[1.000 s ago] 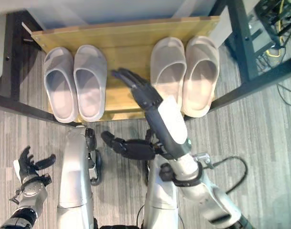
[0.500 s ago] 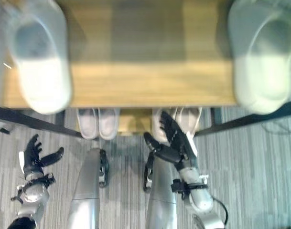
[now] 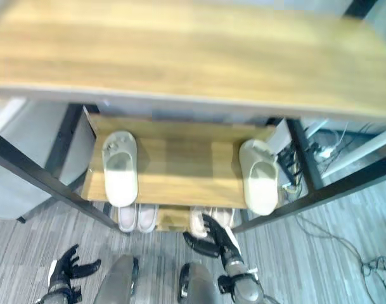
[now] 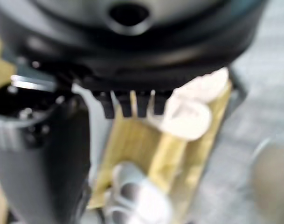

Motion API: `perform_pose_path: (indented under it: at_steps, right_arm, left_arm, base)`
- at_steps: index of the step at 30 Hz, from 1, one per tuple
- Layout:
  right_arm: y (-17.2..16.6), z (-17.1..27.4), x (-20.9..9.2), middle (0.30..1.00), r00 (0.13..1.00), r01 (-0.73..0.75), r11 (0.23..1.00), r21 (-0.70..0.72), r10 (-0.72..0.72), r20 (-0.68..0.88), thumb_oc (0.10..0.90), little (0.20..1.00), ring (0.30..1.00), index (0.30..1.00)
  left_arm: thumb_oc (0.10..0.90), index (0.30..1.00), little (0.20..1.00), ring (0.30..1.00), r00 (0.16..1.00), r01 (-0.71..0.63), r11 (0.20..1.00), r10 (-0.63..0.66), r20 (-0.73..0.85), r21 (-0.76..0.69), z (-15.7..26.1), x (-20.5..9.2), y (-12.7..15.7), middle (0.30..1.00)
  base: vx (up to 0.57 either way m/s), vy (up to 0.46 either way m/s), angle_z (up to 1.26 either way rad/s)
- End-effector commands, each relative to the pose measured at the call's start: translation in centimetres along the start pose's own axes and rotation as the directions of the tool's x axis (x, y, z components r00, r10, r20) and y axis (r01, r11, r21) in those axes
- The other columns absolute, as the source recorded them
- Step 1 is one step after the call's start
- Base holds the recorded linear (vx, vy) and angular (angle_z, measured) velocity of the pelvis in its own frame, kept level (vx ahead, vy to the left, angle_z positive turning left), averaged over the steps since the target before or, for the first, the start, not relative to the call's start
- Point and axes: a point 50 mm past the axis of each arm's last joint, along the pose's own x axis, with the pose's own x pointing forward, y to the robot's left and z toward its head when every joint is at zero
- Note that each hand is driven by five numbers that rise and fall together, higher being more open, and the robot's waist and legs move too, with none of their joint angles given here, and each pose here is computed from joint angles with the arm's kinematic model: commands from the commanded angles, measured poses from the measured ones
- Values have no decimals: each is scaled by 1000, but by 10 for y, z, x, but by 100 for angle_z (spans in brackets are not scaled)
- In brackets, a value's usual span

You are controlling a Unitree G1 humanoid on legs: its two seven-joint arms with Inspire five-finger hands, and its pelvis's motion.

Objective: Arrange the slippers neatly on the shoe rack.

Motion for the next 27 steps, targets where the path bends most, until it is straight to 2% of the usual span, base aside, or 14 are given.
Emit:
perform_pose_path:
  at_steps: [1, 2, 4, 7, 9, 11, 13, 17, 19, 24, 27]
  right_arm:
    - [-13, -6, -6, 900, 997, 79, 993, -90, -80, -3, 800, 900, 900, 900]
    - [-13, -6, -6, 900, 997, 79, 993, -90, -80, -3, 800, 900, 900, 900]
    - [-7, -27, -11, 900, 991, 64, 994, -85, -73, -109, 800, 900, 900, 900]
    - [-6, -31, -15, 900, 989, 71, 996, -61, -78, -128, 800, 900, 900, 900]
    - [-6, -40, -22, 900, 984, 72, 997, -32, -76, -164, 800, 900, 900, 900]
    - [-6, -45, -26, 900, 980, 66, 997, -35, -72, -185, 800, 900, 900, 900]
    - [-6, -66, -36, 900, 952, 85, 995, -45, -95, -292, 800, 900, 900, 900]
    - [-9, -85, -40, 900, 904, 147, 989, -31, -147, -402, 800, 900, 900, 900]
    - [-11, -86, -38, 900, 895, 150, 988, -39, -152, -418, 800, 900, 900, 900]
    - [-14, -104, -45, 900, 824, 179, 982, -63, -185, -536, 800, 900, 900, 900]
    - [-12, -106, -45, 900, 811, 190, 981, -34, -177, -558, 800, 900, 900, 900]
  left_arm:
    - [800, 900, 900, 900, 999, 54, 994, -53, -12, 93, -4, 0, -8, 900]
    - [800, 900, 900, 900, 999, 54, 994, -53, -12, 93, -4, 0, -8, 900]
    - [800, 900, 900, 900, 994, 68, 990, -56, -96, 121, -19, -5, -10, 900]
    - [800, 900, 900, 900, 990, 73, 985, -52, -130, 158, -26, -7, -11, 900]
    - [800, 900, 900, 900, 987, 57, 991, -38, -156, 118, -30, -8, -7, 900]
    - [800, 900, 900, 900, 986, 55, 992, -35, -164, 114, -32, -9, -6, 900]
    - [800, 900, 900, 900, 985, 62, 989, -40, -166, 132, -33, -10, -7, 900]
    - [800, 900, 900, 900, 988, 52, 991, -33, -149, 126, -26, -5, -9, 900]
    - [800, 900, 900, 900, 989, 63, 991, -46, -143, 115, -23, -4, -14, 900]
    - [800, 900, 900, 900, 979, 165, 966, -136, -152, 199, -21, -5, -37, 900]
    - [800, 900, 900, 900, 975, 195, 952, -162, -153, 235, -19, -3, -39, 900]
  base:
    - [97, -85, 2]
    - [53, -68, -3]
    - [44, -119, -3]
    - [-5, -110, -9]
    - [-14, -136, -12]
    - [-36, -128, -7]
    - [-64, -171, -5]
    - [-113, -94, -4]
    - [-142, -50, -1]
    - [-69, 100, 1]
    - [0, 62, 8]
